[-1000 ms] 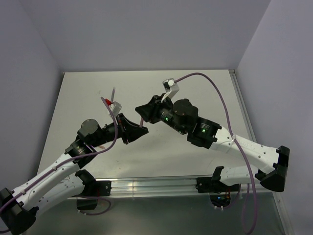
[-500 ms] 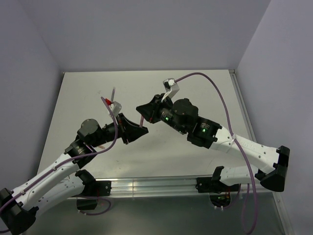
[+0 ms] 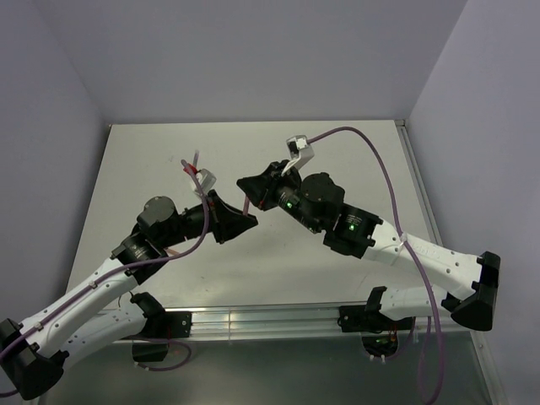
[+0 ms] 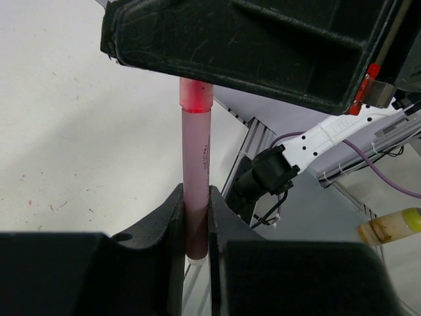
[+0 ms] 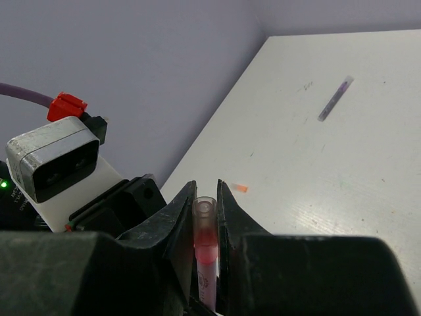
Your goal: Insert the pens into the pen caps
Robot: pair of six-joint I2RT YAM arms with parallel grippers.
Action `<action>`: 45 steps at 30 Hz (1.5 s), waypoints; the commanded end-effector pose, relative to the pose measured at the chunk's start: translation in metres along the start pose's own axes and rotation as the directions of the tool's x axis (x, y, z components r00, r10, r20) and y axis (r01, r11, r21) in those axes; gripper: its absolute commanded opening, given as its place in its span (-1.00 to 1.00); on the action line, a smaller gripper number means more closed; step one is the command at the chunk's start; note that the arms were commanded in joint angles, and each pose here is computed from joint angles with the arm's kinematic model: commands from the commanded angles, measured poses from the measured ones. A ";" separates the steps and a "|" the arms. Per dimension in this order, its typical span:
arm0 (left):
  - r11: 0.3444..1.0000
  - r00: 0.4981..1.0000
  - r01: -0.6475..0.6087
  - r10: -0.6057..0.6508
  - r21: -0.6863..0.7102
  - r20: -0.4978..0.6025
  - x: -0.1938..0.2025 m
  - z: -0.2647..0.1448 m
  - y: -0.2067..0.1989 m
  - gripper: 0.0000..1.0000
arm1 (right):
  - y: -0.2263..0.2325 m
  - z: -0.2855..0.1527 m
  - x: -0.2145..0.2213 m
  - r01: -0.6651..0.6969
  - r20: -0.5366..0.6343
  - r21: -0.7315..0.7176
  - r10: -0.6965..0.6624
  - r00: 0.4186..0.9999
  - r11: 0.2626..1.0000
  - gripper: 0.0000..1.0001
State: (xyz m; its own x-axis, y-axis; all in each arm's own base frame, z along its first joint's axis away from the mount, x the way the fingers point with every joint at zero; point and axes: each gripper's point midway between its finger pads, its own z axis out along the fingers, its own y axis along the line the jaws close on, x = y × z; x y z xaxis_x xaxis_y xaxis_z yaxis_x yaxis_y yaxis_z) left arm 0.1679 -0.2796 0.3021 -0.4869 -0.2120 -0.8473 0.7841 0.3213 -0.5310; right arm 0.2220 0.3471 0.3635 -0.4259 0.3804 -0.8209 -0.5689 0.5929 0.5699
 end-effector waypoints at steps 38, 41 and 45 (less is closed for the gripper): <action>0.968 0.900 -0.232 0.252 -0.099 0.355 -0.148 -0.004 -0.041 -0.99 | 0.016 -0.050 0.162 0.000 -0.442 -0.106 -0.047 0.896 0.994 -1.00; 0.966 0.894 -0.234 0.258 -0.112 0.366 -0.150 -0.006 -0.041 -0.99 | 0.008 -0.051 0.167 0.014 -0.453 -0.076 -0.047 0.890 0.997 -1.00; 0.964 0.884 -0.231 0.265 -0.131 0.385 -0.155 -0.011 -0.040 -0.99 | 0.000 -0.052 0.174 0.035 -0.475 -0.052 -0.056 0.878 0.998 -1.00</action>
State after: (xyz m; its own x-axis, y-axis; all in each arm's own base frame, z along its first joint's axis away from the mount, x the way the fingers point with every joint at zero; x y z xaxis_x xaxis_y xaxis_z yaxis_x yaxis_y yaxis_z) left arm 0.1608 -0.2766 0.2903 -0.5087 -0.0186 -0.8608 0.7850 0.4006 -0.4726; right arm 0.2061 0.3505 0.3444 -0.4017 0.4243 -0.8115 -0.5447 0.6016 0.5842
